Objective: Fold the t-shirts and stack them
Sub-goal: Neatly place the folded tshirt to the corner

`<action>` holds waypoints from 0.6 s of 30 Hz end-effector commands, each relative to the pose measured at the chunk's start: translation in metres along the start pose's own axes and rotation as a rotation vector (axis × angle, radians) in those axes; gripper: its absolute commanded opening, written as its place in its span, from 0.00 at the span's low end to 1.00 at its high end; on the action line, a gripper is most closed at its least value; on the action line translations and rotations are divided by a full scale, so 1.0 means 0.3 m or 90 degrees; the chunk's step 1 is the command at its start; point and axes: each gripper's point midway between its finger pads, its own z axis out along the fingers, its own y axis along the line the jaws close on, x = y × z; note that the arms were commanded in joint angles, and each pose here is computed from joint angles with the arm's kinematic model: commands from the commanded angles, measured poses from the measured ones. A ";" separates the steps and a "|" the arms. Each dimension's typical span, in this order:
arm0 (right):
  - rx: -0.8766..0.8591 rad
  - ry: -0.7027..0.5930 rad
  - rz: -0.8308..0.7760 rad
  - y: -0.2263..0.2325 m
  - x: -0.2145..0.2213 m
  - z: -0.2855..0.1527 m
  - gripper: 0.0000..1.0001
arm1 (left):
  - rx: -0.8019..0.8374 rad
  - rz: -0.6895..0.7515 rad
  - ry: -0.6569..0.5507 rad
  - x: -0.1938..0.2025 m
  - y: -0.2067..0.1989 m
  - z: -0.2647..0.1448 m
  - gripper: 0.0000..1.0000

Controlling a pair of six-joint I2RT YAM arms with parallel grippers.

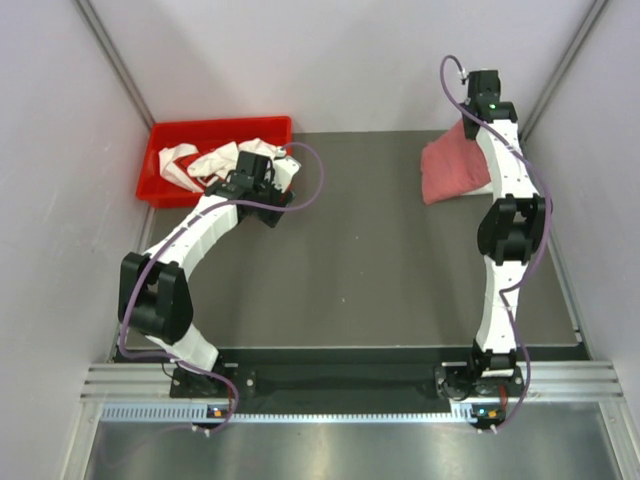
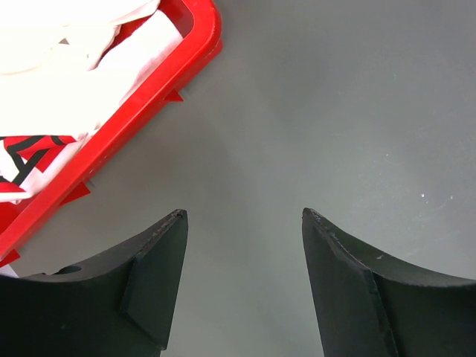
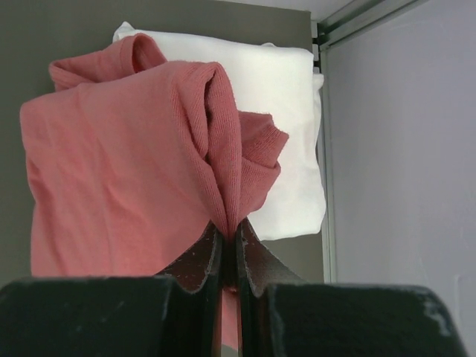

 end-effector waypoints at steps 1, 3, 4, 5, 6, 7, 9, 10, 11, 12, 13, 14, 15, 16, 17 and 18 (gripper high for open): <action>0.048 -0.072 0.015 -0.121 -0.125 -0.104 0.00 | -0.009 0.003 -0.013 -0.012 0.014 0.005 0.68; 0.059 -0.074 0.025 -0.177 -0.122 -0.092 0.00 | -0.009 0.003 -0.014 -0.013 0.014 0.006 0.68; 0.060 -0.076 0.025 -0.190 -0.122 -0.084 0.00 | -0.008 0.003 -0.013 -0.011 0.013 0.005 0.68; 0.055 -0.086 0.026 -0.196 -0.135 -0.085 0.00 | -0.008 0.004 -0.013 -0.012 0.014 0.005 0.68; 0.054 -0.090 0.026 -0.200 -0.141 -0.084 0.00 | -0.008 0.004 -0.012 -0.009 0.012 0.005 0.68; 0.056 -0.091 0.028 -0.210 -0.141 -0.080 0.00 | -0.007 0.004 -0.010 -0.006 0.011 0.008 0.68; 0.052 -0.105 0.031 -0.217 -0.163 -0.091 0.00 | -0.022 0.004 -0.003 0.004 0.024 0.011 0.68; 0.053 -0.112 0.036 -0.226 -0.173 -0.102 0.00 | -0.024 0.004 -0.001 0.006 0.026 0.012 0.68; 0.054 -0.118 0.038 -0.231 -0.180 -0.110 0.00 | -0.025 0.004 -0.002 0.004 0.027 0.013 0.68; 0.056 -0.122 0.042 -0.236 -0.186 -0.114 0.00 | -0.025 0.004 0.002 0.009 0.026 0.019 0.68; 0.058 -0.126 0.048 -0.247 -0.189 -0.117 0.00 | -0.026 0.004 0.001 0.006 0.028 0.019 0.68; 0.055 -0.130 0.049 -0.250 -0.194 -0.118 0.00 | -0.025 0.005 0.003 0.008 0.027 0.023 0.68; 0.054 -0.130 0.050 -0.252 -0.193 -0.114 0.00 | -0.025 0.004 0.003 0.008 0.028 0.025 0.68; 0.054 -0.127 0.044 -0.256 -0.186 -0.103 0.00 | -0.026 0.004 0.000 0.003 0.029 0.023 0.68; 0.050 -0.127 0.041 -0.255 -0.184 -0.094 0.00 | -0.025 0.005 0.004 0.009 0.027 0.027 0.68; 0.048 -0.123 0.037 -0.258 -0.175 -0.080 0.00 | -0.025 0.004 0.005 0.010 0.027 0.029 0.68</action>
